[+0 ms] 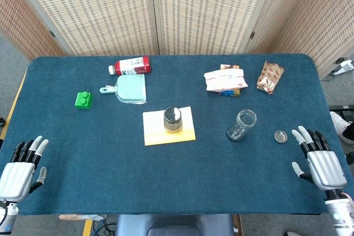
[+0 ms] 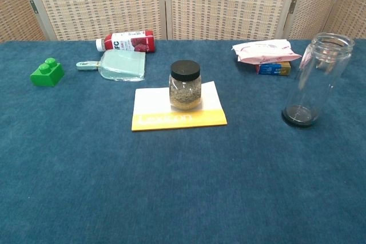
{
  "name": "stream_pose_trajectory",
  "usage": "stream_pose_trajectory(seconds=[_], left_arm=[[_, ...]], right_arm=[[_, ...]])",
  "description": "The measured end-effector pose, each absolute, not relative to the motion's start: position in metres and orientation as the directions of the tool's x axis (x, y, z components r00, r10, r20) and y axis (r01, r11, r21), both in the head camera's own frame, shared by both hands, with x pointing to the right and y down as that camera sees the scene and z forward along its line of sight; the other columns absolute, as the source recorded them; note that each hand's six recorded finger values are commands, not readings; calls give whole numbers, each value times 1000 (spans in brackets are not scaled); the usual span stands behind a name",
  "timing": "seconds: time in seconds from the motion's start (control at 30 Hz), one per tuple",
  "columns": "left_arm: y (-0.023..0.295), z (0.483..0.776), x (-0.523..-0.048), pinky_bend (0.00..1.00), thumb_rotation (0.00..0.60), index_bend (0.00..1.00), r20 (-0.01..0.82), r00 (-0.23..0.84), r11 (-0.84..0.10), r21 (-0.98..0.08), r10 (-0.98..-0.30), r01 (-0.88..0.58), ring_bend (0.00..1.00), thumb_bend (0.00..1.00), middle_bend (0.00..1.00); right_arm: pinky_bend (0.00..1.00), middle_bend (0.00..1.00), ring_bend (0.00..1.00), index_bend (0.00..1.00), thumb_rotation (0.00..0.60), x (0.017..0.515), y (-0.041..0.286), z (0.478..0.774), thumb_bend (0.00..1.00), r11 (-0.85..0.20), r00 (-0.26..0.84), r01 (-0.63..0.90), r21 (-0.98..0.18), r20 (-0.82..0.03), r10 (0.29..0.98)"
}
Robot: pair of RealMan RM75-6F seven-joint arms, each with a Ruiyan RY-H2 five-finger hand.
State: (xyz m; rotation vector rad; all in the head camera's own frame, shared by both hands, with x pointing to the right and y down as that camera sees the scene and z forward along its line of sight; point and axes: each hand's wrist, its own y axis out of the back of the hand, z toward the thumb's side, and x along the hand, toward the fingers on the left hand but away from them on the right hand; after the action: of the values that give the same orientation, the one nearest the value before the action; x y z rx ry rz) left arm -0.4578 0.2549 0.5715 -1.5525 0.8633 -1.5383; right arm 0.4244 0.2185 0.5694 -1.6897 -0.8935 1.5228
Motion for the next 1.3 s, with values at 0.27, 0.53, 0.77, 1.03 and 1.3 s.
stream_pose_trajectory(seconds=[0.27,0.53,0.77,1.03,1.3], left_arm=[[256,569,-456,0,600,0,469,46,-466,-883,-882,56,0,502,0],[254,567,-461,0,600,0,464,32,-462,-886,-886,41,0,503,0],[253,566,-461,0,600,0,455,27,-454,-890,-890,38,0,502,0],[253,568,-461,0,600,0,460,24,-458,-888,-888,44,0,502,0],[252,564,-462,0,600,0,447,24,-446,-894,-894,32,0,502,0]], right_arm=[[0,0,0,0,600,424,219,574,359,-549,79,44,-834,-545,835],[0,0,0,0,600,430,208,589,359,-609,63,43,-792,-606,793],[0,0,0,12,600,440,180,598,359,-682,56,19,-731,-680,731],[0,0,0,49,600,450,147,602,366,-723,25,46,-689,-723,690],[0,0,0,202,600,458,122,620,387,-759,-1,73,-646,-762,648]])
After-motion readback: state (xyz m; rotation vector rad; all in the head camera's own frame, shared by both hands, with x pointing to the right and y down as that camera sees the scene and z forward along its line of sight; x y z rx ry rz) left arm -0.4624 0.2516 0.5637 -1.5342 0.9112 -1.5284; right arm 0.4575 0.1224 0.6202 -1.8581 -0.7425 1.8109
